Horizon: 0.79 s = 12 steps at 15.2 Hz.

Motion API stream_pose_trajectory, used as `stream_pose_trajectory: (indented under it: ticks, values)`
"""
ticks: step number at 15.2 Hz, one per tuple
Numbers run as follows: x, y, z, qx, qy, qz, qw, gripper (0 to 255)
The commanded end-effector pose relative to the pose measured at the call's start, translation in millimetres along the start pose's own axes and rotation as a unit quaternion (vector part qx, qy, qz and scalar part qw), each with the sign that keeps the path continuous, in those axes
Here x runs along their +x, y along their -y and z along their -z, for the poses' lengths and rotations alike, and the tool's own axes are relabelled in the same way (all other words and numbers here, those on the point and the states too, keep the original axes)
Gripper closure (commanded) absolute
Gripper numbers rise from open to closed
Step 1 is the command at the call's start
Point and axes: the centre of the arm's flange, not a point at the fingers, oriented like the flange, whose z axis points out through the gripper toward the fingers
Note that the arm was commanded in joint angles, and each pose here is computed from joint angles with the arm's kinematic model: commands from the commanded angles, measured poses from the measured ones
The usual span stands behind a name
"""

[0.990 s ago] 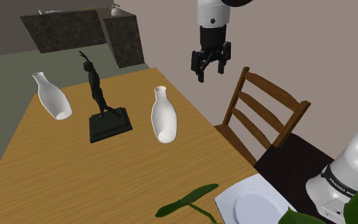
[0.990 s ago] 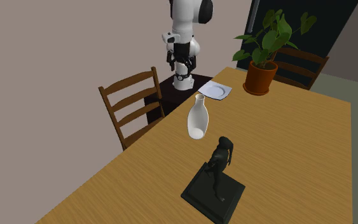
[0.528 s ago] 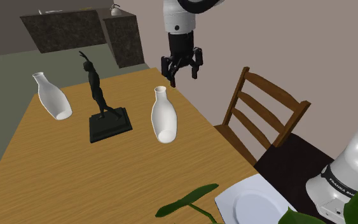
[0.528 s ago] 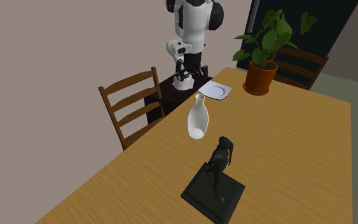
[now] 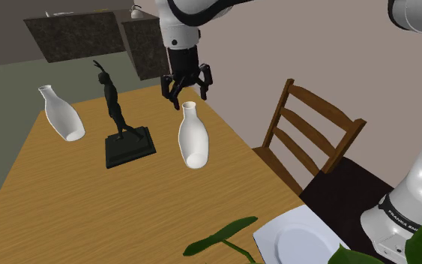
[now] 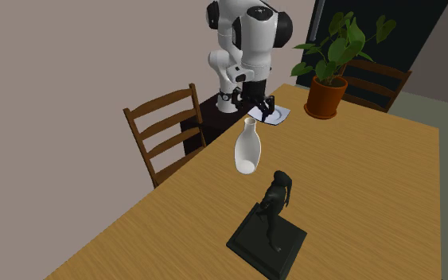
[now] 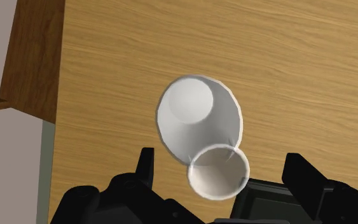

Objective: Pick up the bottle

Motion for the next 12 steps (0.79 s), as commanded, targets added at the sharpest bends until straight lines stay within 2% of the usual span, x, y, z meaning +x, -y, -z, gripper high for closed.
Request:
stream_pose_trajectory:
  ticks: [1, 5, 7, 8, 12]
  values:
    - [1.5, 1.5, -8.8, 0.000, 0.000, 0.000, 1.0000, 0]
    - [2.9, 1.6, -32.9, 0.000, 0.000, 0.000, 1.0000, 0]
    - [2.9, 1.6, -32.9, 0.000, 0.000, 0.000, 1.0000, 0]
    - [2.2, 1.7, -32.9, 0.000, 0.000, 0.000, 1.0000, 255]
    - [2.4, 1.7, -32.9, 0.000, 0.000, 0.000, 1.0000, 255]
